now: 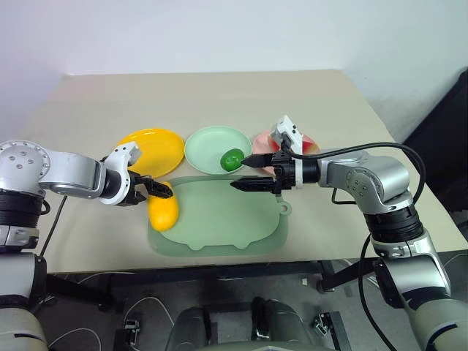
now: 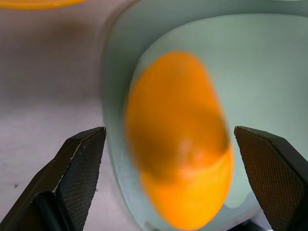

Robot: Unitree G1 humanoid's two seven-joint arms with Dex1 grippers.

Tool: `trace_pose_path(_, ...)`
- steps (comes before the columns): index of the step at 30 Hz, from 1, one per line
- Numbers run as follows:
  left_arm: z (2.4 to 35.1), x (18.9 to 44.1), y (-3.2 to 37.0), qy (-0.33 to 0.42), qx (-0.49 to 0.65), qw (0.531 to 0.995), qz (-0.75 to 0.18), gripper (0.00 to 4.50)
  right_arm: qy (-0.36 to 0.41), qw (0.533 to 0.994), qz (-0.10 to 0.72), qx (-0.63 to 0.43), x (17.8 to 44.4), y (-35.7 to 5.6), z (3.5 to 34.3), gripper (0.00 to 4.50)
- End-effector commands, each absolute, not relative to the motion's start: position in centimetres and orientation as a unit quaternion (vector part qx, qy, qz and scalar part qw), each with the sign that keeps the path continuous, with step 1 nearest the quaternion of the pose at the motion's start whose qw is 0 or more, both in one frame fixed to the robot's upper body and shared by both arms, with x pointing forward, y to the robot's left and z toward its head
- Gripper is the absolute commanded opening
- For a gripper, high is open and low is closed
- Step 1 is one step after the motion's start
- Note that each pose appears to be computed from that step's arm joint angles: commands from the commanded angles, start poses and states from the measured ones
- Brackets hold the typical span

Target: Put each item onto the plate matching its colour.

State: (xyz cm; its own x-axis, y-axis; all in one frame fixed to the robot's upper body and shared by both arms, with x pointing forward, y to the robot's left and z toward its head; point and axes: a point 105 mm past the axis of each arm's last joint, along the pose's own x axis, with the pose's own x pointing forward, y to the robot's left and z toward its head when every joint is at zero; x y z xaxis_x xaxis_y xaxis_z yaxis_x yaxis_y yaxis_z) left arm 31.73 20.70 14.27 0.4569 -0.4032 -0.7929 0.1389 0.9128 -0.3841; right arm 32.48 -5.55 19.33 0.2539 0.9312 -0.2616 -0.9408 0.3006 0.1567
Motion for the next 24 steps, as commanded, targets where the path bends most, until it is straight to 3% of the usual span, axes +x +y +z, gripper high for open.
trace_pose_path(1,14.2,31.9,20.2,0.482,-0.151,0.846,-0.169,4.5,0.113,0.793,0.598,-0.029,32.2,-5.3,21.5,4.49)
trace_pose_path(24,10.3,31.3,19.3,0.519,-0.071,0.839,-0.15,4.5,0.097,0.8,0.59,-0.036,32.4,-5.2,22.1,4.49)
